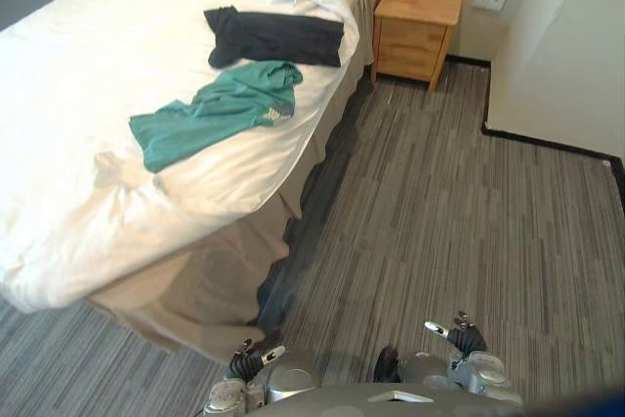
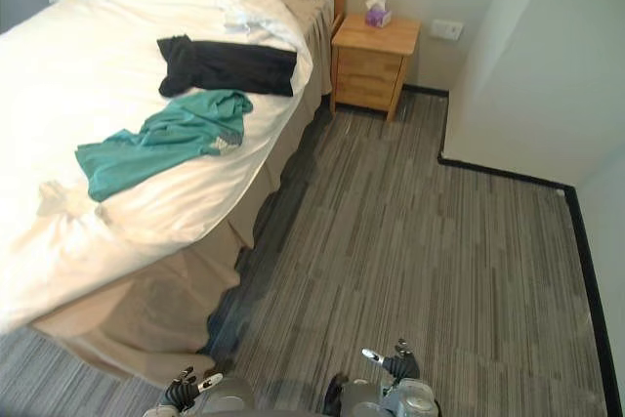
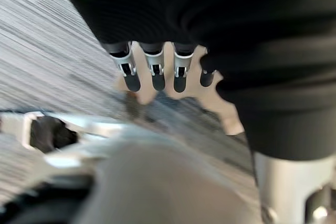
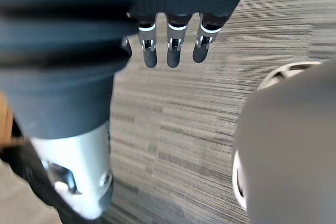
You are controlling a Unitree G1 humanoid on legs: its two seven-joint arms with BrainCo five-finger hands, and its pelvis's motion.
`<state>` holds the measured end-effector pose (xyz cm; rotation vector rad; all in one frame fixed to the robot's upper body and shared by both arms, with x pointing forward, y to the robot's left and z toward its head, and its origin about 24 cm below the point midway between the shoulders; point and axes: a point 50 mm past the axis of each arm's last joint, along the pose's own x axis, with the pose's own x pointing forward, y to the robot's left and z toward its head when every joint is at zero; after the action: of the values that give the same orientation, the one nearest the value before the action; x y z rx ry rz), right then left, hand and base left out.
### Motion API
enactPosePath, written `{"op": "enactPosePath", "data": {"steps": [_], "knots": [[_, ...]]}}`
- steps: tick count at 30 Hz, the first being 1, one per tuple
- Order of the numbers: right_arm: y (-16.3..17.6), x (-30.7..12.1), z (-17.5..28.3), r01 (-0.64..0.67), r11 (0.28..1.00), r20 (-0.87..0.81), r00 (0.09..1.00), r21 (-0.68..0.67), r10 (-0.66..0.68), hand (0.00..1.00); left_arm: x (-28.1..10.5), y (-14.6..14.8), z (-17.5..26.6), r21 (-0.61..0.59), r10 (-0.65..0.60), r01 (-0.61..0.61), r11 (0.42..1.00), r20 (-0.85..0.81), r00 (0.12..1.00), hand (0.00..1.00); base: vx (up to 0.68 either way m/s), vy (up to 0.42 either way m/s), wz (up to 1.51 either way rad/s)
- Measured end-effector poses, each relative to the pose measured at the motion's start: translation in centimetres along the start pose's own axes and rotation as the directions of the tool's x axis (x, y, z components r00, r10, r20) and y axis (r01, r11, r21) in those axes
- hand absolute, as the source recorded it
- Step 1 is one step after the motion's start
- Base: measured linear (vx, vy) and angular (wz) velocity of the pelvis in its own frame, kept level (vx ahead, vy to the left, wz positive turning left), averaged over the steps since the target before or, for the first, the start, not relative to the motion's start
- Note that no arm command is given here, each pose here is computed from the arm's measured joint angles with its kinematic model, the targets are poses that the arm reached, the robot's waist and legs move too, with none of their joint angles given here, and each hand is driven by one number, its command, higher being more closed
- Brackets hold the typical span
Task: Tidy the bed and pick cloth on bed and put in laundry
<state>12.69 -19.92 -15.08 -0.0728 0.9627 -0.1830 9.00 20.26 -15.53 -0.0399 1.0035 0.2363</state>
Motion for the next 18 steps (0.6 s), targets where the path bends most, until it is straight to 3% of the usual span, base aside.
{"op": "enactPosePath", "data": {"steps": [4,11,18], "knots": [[-0.5,0.0,-0.3,-0.008,0.999,-0.028,1.000,-0.033,0.007,0.00,0.2,-0.3,0.9,-0.044,-0.042,0.043,0.998,0.026,0.999,0.00,0.37,0.000,0.86],[-0.8,-0.1,-0.7,0.045,0.998,-0.035,0.998,-0.040,-0.047,0.00,1.1,-0.9,2.6,-0.106,-0.075,0.074,0.992,-0.006,0.997,0.00,0.42,0.022,1.65],[-1.6,-0.4,-1.3,0.076,0.995,-0.042,0.996,-0.064,-0.078,0.00,1.0,-1.8,1.6,-0.055,-0.086,0.081,0.995,-0.088,0.992,0.00,0.39,-0.116,1.09]]}}
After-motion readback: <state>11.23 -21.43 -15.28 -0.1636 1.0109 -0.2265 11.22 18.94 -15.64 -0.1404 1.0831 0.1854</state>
